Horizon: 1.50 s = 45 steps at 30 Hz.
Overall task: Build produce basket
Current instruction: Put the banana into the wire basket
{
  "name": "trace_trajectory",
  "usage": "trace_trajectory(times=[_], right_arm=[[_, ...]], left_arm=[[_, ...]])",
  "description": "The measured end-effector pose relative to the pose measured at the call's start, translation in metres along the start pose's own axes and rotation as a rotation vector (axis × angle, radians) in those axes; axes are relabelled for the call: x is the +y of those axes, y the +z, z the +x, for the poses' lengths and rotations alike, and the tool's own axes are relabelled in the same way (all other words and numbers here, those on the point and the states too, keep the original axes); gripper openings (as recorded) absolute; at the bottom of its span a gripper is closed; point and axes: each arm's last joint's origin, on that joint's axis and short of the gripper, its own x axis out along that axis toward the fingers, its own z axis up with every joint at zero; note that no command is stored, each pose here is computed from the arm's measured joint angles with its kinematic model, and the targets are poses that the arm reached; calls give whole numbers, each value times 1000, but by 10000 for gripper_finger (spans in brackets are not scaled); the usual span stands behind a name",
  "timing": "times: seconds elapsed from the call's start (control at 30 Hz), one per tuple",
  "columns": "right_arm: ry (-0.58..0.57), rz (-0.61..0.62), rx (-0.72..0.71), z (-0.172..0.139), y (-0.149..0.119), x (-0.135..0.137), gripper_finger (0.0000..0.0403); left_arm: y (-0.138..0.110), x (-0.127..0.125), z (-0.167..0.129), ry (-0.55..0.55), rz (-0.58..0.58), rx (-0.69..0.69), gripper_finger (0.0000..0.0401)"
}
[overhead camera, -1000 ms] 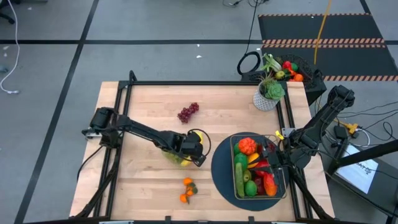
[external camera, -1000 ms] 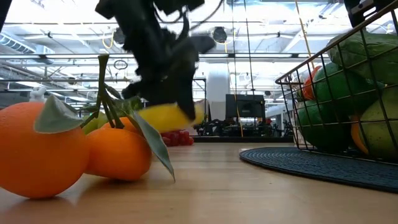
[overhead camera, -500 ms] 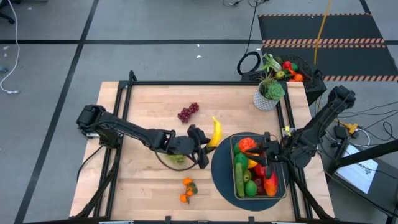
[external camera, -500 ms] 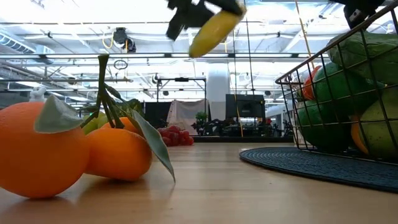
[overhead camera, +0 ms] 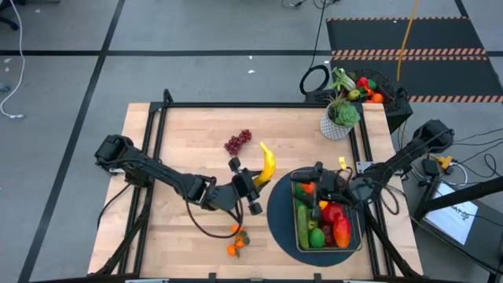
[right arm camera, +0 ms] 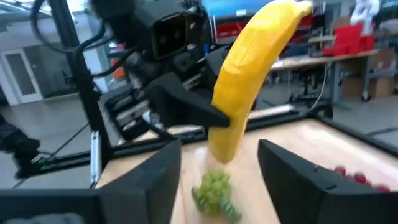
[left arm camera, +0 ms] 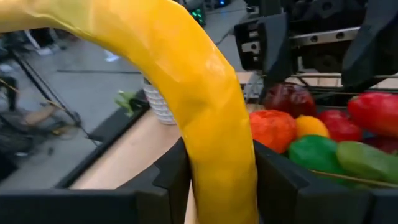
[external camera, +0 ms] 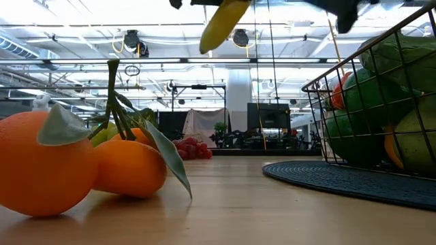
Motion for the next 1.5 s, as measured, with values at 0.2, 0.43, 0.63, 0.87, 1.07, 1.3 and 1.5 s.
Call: trace_trajectory(times=[0.2, 0.43, 0.63, 0.87, 1.07, 1.3, 1.5], right_arm=[[-48, 2, -88, 24, -4, -13, 266], [-10, 123, -176, 49, -6, -29, 281], [37, 127, -193, 82, 3, -31, 277], [-2, 132, -191, 102, 6, -39, 273], [-30, 160, -181, 106, 5, -47, 230], [-30, 155, -161, 106, 3, -48, 146], [-21, 143, -149, 106, 2, -47, 151]], left_arm=[[0, -3, -4, 47, 45, -4, 143], [-3, -2, -4, 73, 82, 12, 143], [-10, 1, -4, 114, 133, 66, 143], [-16, 3, -5, 161, 132, 105, 143], [-17, 3, -5, 164, 116, 112, 143], [-18, 4, -5, 162, 122, 121, 152], [-19, 1, -6, 109, 66, 124, 232]])
